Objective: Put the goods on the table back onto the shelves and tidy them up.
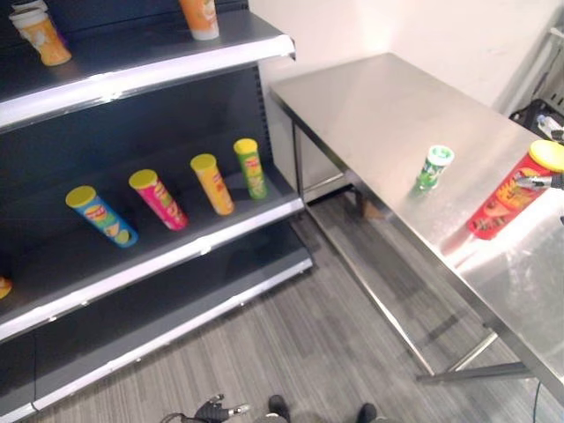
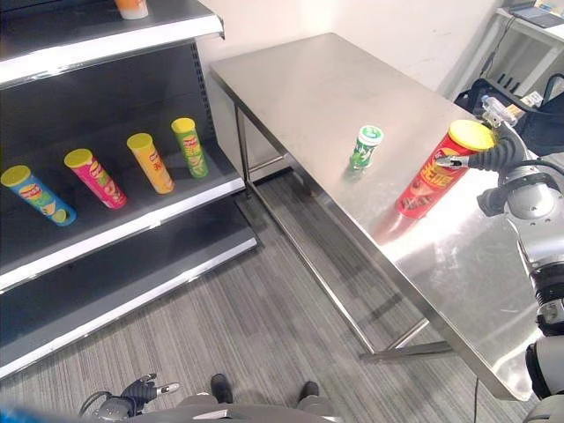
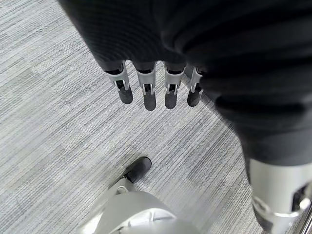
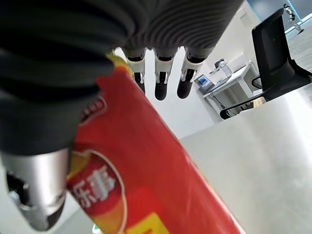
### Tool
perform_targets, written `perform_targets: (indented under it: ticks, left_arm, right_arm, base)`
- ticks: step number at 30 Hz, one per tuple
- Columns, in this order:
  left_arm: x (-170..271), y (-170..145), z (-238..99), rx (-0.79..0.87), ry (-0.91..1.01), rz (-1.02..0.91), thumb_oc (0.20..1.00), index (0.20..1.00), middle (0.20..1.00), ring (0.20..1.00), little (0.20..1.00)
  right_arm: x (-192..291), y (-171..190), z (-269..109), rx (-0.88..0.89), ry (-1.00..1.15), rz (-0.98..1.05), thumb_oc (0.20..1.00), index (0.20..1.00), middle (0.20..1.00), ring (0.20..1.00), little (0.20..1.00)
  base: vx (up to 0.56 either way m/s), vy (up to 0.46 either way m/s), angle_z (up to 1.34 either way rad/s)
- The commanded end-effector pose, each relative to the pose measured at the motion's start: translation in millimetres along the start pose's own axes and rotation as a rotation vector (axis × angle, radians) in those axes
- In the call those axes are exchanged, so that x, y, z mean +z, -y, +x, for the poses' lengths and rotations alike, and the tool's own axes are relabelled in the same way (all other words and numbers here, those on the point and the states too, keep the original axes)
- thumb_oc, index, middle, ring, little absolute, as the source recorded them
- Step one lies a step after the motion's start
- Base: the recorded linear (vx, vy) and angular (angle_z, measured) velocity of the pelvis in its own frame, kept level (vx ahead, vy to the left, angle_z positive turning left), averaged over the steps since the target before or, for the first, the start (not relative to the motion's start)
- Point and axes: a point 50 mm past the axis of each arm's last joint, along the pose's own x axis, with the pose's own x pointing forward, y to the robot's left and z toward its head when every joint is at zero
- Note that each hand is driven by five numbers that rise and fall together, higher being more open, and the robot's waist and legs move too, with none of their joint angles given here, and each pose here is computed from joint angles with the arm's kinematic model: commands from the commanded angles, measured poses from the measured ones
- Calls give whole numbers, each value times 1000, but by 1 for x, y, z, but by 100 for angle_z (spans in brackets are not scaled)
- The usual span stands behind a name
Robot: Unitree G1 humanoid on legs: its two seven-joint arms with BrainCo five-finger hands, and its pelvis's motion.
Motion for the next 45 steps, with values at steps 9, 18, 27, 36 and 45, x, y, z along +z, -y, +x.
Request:
perform_targets:
  ticks: [9,18,27,36,45]
  left_arm:
    - [11,-1,3,-13,21,19,1000,1000,1000,1000,1000]
    - [12,0,3,-5,25,-13,1000,1000,1000,1000,1000]
    - [19,-8,2,33,73,-77,1000,1000,1000,1000,1000]
    - [23,-4,2,34,108,-149,1000,1000,1000,1000,1000]
    - [39,-17,3,48,146,-2,1000,1000,1000,1000,1000]
  right_arm:
    - [34,6,15,30,99,-26,200,200,200,200,200]
    - [51,10,3,-20,228,-31,200,200,200,200,200]
    - [86,43,-54,-294,541,23,200,200,200,200,200]
    - [110,41,-74,-315,680,11,200,200,200,200,200]
    - [111,30,-80,-261,683,-28,200,200,200,200,200]
  base:
    - [0,0,0]
    - [-2,-3,0]
    - [-50,-89,10]
    - [-36,65,53]
    - [116,411,49]
